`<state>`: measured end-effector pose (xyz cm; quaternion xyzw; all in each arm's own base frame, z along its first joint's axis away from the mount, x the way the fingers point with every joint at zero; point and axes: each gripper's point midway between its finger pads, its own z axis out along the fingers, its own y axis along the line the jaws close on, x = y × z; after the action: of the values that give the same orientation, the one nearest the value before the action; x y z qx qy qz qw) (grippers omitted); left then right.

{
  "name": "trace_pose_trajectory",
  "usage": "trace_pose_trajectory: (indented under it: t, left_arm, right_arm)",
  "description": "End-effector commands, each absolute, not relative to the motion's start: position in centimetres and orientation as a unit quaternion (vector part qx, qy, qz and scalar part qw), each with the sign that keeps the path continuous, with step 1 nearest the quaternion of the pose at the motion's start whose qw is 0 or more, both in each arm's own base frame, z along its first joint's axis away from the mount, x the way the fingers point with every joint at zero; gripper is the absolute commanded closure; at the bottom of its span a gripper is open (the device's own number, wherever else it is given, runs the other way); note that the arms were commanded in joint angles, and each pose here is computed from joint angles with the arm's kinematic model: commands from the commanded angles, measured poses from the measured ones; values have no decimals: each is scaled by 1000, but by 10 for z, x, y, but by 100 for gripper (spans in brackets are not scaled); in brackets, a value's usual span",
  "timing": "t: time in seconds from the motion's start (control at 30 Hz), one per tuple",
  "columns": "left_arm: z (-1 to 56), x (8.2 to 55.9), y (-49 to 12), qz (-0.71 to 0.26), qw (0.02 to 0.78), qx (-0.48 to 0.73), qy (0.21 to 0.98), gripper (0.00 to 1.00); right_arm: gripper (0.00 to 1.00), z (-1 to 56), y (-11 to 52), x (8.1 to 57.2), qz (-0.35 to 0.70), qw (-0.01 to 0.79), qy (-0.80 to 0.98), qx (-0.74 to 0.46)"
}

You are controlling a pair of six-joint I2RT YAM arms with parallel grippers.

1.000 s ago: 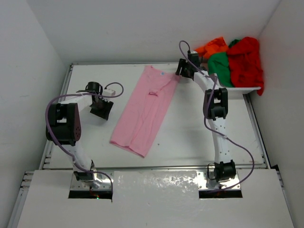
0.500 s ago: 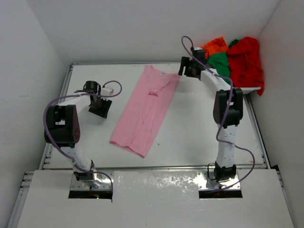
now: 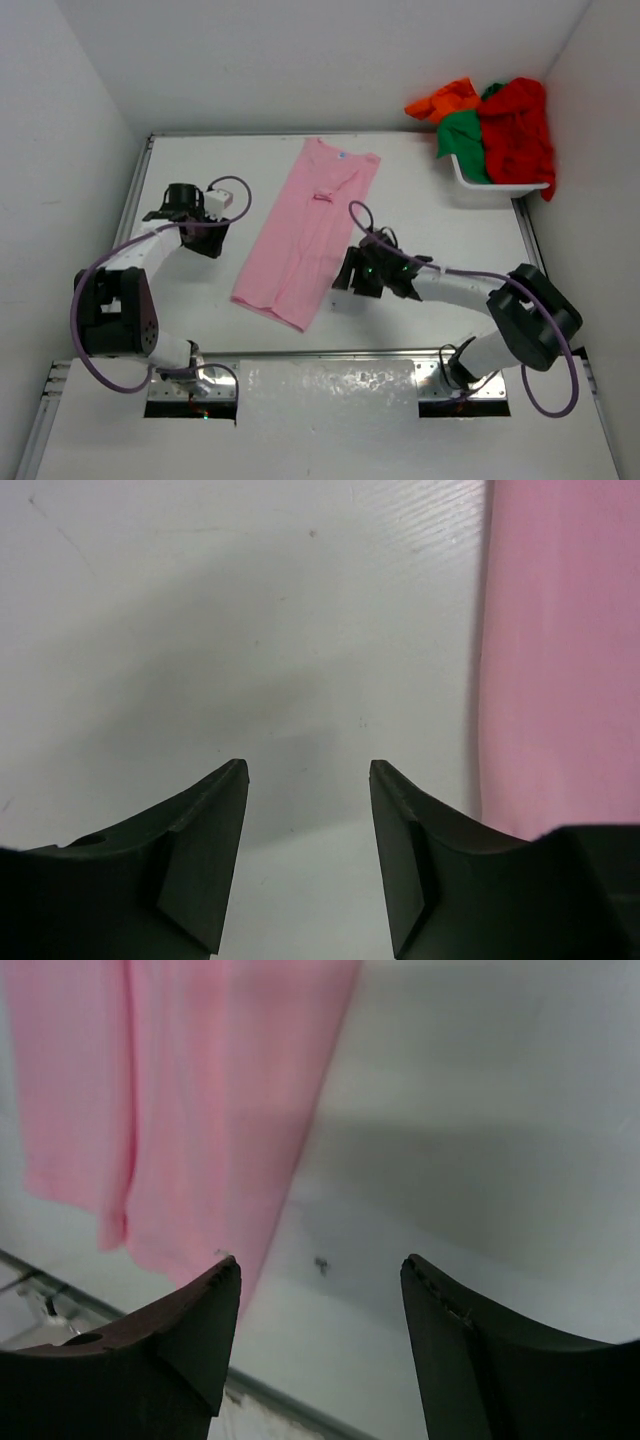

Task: Fold and stack the t-shirts
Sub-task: Rotate the tshirt 90 degrees

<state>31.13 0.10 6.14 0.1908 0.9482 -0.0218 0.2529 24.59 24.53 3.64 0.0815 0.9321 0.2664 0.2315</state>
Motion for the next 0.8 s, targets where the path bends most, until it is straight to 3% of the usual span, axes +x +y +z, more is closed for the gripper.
trace_pose_trajectory:
  t: [0.0, 0.1, 0.2, 0.33, 0.5, 0.77]
  left_arm:
    - [71, 317, -3, -31, 283, 184, 941, 50]
    - [98, 314, -25, -81, 312, 216, 922, 59]
    - [159, 318, -82, -162, 374, 267, 873, 73]
    - [175, 326, -154, -214, 366, 323, 846, 73]
    - [125, 330, -230, -251, 280, 356, 855, 67]
    - [89, 354, -278, -263, 258, 353, 860, 65]
  right_arm:
    - [38, 61, 289, 234, 336, 242, 899, 139]
    - [40, 48, 296, 208, 309, 232, 912, 136]
    - [50, 36, 297, 196, 311, 230, 912, 138]
    - [58, 26, 310, 190, 334, 222, 905, 139]
    - [59, 18, 317, 166, 347, 194, 907, 140]
    - [58, 8, 309, 160, 363, 200, 898, 147]
